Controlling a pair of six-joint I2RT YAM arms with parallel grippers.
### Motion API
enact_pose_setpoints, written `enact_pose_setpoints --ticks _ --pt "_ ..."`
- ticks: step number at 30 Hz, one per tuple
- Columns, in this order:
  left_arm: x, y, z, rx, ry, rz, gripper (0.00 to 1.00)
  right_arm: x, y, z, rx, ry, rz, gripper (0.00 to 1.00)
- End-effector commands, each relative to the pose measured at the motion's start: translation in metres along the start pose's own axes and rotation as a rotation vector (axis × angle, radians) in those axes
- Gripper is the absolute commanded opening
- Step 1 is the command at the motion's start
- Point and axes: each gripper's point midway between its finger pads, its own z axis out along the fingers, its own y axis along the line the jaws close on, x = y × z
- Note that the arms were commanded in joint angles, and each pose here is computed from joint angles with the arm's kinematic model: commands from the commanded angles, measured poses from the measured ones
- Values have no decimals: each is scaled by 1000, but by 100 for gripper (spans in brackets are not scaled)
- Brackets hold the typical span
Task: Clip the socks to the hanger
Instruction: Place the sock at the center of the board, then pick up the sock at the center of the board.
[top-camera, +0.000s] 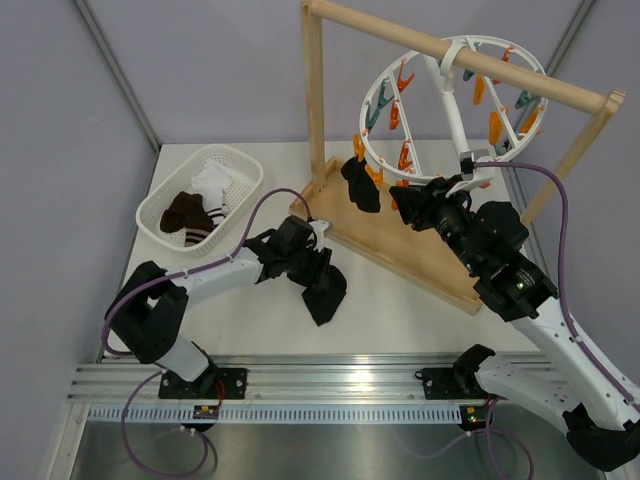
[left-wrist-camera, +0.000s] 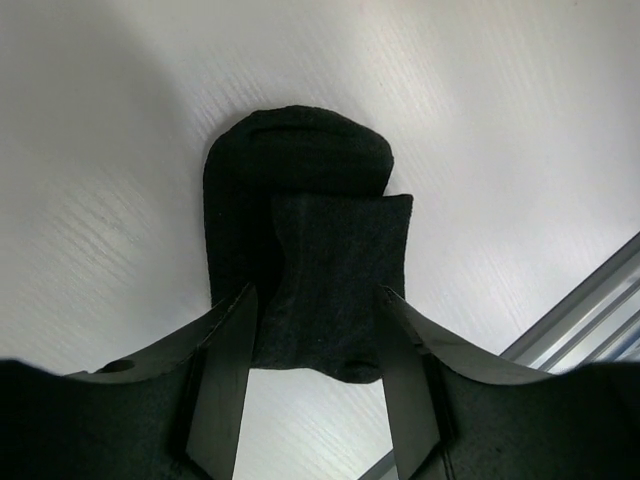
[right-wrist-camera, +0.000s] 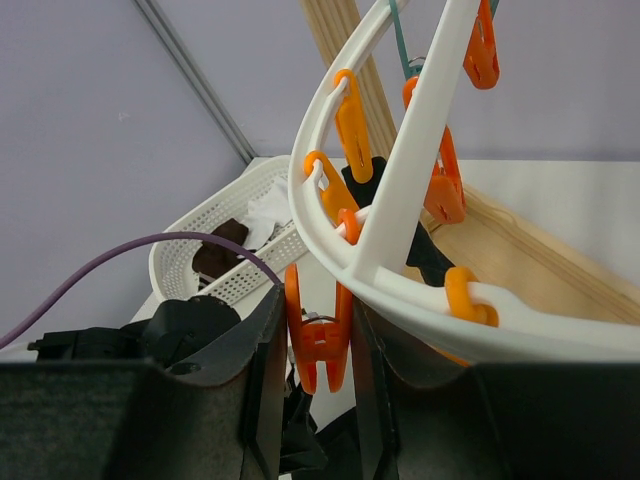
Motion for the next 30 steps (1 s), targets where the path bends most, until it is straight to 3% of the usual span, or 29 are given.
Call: enact_pose_setpoints --ticks 1,14,24,28,30 --pt "2 5 9 -15 24 24 52 45 -3 -7 -10 166 -3 0" --pt "13 2 18 -2 65 27 39 49 -4 -6 -8 175 -4 0" --pt "32 -13 22 29 105 30 37 51 -3 -4 -13 178 5 0" --pt "32 -9 20 6 100 38 29 49 -3 -4 -13 173 3 0" --pt "28 -12 17 13 85 45 18 50 -3 -4 -12 174 6 0"
